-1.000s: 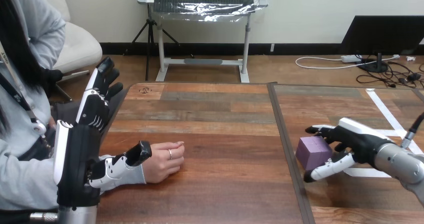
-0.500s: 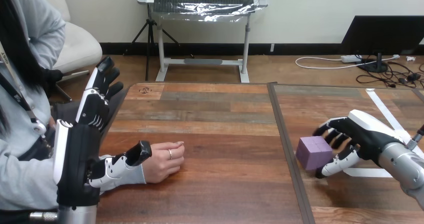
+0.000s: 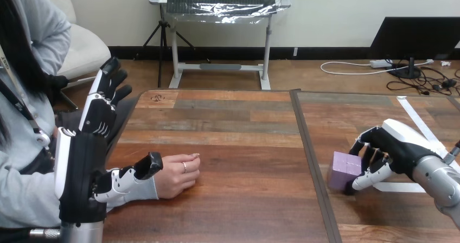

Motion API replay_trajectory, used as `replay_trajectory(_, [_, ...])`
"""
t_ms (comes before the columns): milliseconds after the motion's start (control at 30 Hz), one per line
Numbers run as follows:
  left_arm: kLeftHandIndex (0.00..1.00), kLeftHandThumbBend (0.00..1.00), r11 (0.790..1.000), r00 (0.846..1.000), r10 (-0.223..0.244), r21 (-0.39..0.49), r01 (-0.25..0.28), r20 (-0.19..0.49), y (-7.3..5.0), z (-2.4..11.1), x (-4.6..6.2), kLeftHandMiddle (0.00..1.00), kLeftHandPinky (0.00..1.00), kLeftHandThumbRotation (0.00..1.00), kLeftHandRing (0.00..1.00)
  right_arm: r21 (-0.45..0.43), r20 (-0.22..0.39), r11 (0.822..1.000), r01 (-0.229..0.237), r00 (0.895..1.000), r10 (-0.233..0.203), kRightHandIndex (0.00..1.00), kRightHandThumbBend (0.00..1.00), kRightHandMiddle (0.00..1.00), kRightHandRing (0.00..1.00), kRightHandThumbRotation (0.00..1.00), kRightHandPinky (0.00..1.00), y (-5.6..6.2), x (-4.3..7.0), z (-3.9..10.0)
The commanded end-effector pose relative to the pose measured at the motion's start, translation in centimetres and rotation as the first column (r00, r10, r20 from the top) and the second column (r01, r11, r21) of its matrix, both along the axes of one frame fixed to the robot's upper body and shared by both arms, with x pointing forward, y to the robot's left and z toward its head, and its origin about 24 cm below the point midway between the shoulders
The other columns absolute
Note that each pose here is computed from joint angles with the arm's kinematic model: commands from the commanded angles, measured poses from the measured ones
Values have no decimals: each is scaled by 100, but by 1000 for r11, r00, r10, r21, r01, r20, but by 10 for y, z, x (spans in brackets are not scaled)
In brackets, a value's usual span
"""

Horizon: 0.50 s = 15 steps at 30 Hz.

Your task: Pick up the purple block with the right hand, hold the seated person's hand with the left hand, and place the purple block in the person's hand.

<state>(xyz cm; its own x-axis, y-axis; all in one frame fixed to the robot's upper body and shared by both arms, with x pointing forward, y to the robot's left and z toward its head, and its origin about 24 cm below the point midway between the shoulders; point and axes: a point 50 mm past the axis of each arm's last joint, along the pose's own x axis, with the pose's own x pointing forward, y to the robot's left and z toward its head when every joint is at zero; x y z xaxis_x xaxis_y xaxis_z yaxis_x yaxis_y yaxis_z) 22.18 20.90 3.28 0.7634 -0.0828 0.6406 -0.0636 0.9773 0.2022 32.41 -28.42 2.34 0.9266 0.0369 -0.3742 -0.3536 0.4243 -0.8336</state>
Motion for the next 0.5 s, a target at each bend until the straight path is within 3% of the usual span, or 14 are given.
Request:
replay_trajectory(0, [93, 100, 1000, 998, 0, 10, 0, 68, 1, 14, 6, 95, 86, 66, 92, 40, 91, 999, 33, 995, -36, 22, 67, 22, 17, 0, 11, 4, 11, 14])
replay_trajectory(467, [93, 100, 1000, 998, -4, 12, 3, 69, 1, 15, 6, 95, 86, 65, 92, 79, 132, 994, 80, 987, -90, 20, 61, 20, 14, 0, 9, 1, 12, 16])
